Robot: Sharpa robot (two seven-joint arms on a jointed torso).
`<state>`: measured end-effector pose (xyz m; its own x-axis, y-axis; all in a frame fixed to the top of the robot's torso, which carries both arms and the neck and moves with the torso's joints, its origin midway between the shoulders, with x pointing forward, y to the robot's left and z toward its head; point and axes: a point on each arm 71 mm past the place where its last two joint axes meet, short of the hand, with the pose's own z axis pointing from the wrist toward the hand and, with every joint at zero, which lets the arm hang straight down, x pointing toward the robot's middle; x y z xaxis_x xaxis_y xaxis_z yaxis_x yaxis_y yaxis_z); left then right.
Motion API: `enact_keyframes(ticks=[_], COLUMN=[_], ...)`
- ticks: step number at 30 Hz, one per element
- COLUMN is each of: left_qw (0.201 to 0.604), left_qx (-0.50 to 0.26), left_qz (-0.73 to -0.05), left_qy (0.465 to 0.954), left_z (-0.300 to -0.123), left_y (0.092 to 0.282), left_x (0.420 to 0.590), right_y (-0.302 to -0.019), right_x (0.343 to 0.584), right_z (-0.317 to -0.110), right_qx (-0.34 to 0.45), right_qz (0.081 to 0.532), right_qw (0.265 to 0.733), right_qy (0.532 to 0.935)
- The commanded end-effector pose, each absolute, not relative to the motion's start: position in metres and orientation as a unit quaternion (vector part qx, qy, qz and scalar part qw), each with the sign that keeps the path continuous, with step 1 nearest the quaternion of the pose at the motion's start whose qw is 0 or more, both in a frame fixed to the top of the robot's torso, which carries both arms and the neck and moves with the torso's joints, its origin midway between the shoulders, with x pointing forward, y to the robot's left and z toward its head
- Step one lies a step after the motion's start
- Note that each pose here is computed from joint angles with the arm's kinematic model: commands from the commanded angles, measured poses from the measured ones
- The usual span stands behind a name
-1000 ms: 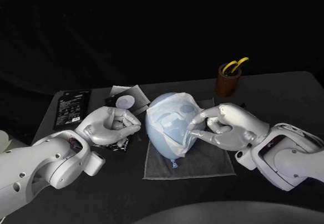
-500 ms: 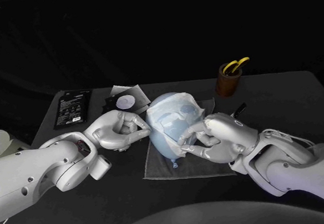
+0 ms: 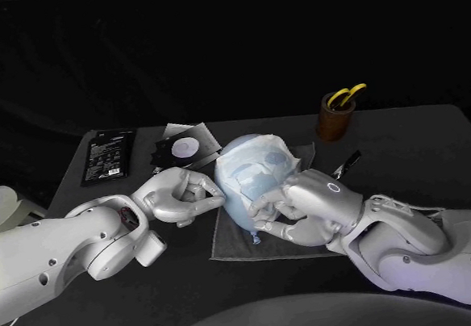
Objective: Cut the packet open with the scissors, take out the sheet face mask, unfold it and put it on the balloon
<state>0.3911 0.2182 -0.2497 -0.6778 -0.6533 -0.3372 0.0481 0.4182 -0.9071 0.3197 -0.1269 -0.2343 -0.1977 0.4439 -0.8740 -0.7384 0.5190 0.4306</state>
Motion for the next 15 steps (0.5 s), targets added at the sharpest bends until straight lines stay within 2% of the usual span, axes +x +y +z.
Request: enact_keyframes(ticks=[1, 15], left_qw=[0.335, 0.331], left_qx=[-0.205, -0.214], left_qz=[-0.504, -0.509], left_qy=[0.769, 0.765], left_z=[-0.2514, -0.2518], left_y=[0.2162, 0.2165], left_x=[0.3902, 0.3916], right_y=[-0.1246, -0.1167], right_x=[0.3203, 0.3214], right_z=[-0.2347, -0.2383], right_qx=[-0.141, -0.182], right_qz=[0.438, 0.387], right_qw=[0.648, 0.667], right_qy=[0.607, 0.61])
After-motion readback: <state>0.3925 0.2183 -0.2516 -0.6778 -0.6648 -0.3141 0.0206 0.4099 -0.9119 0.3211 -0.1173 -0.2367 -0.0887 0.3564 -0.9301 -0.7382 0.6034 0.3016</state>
